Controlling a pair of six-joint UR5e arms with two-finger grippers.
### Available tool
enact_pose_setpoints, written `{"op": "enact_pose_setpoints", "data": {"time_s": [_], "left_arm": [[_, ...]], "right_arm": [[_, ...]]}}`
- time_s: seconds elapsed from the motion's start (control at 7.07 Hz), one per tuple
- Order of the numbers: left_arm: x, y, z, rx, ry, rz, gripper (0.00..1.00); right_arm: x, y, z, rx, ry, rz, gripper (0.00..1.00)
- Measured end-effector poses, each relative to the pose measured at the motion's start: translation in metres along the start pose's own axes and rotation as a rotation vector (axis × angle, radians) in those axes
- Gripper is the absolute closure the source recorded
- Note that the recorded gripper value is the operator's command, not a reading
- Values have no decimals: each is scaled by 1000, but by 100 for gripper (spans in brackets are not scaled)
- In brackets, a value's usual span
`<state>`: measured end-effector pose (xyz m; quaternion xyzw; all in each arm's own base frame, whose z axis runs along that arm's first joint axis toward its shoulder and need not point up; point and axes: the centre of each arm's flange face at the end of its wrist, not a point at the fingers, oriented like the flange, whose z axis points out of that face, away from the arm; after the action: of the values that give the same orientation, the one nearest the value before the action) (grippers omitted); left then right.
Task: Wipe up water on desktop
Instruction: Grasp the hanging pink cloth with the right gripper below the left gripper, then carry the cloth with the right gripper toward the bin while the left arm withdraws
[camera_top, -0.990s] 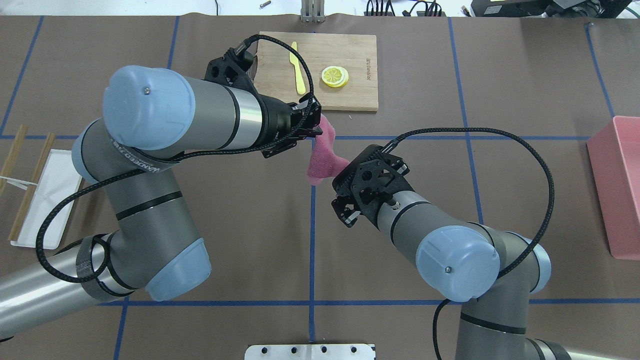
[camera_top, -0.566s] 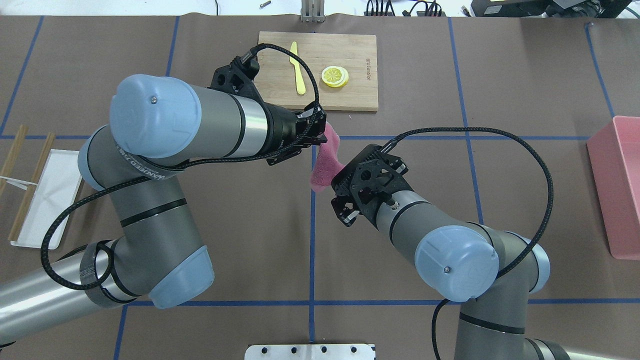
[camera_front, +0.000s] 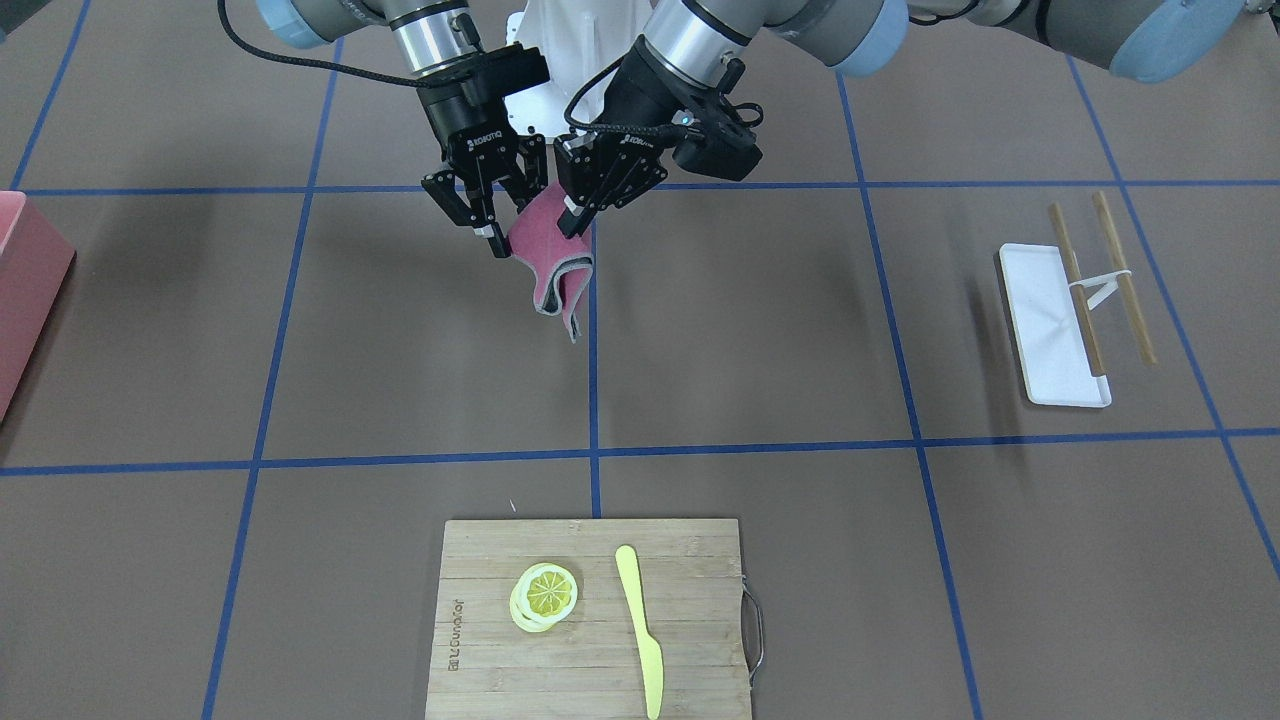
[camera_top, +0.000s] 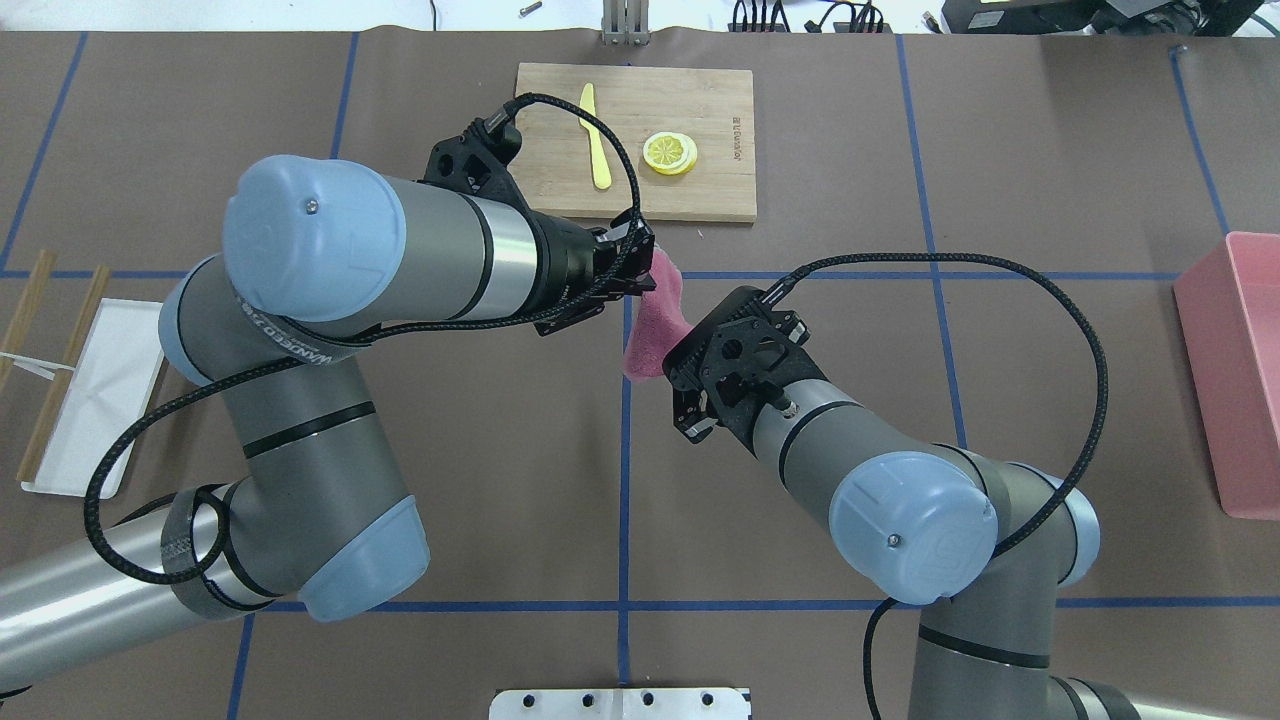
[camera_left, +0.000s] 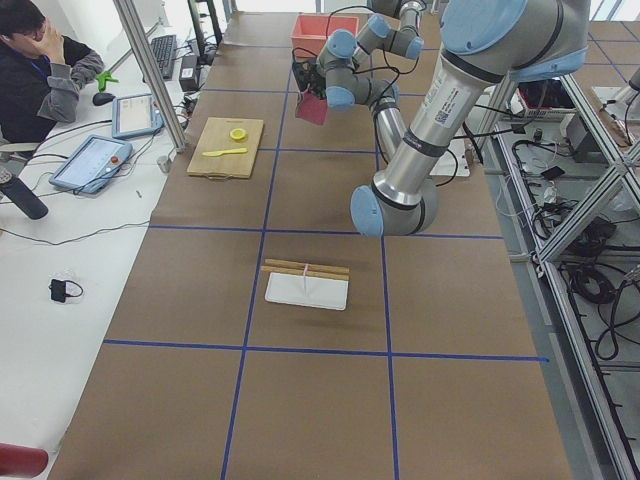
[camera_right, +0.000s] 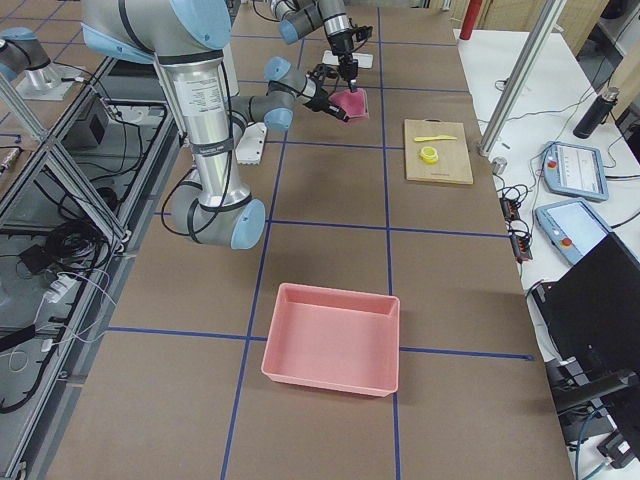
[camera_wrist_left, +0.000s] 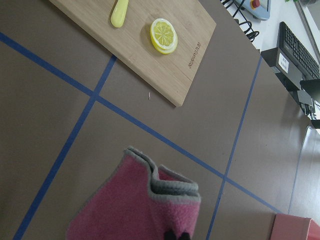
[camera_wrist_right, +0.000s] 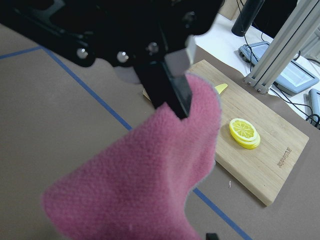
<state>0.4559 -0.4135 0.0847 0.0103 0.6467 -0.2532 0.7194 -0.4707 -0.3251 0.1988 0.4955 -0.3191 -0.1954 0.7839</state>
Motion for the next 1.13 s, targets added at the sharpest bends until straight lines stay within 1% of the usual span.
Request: {"op": "enact_pose_setpoints", "data": {"time_s": [0.28, 0.42, 0.57, 0.85, 1.13], "left_arm": [[0, 1, 0, -2, -1, 0, 100], [-1, 1, 0, -2, -1, 3, 1], [-3, 0, 1, 2, -4, 13, 2], [-12, -13, 0, 45, -16, 86, 2], [-34, -46, -4, 94, -60, 194, 2]], "right_arm": [[3, -1, -1, 3, 1, 4, 100], [4, -2, -3, 6, 1, 8, 100], [6, -4, -4, 10, 1, 13, 100], [11, -10, -7, 25, 3, 25, 100], [20, -16, -8, 39, 15, 39, 100]]}}
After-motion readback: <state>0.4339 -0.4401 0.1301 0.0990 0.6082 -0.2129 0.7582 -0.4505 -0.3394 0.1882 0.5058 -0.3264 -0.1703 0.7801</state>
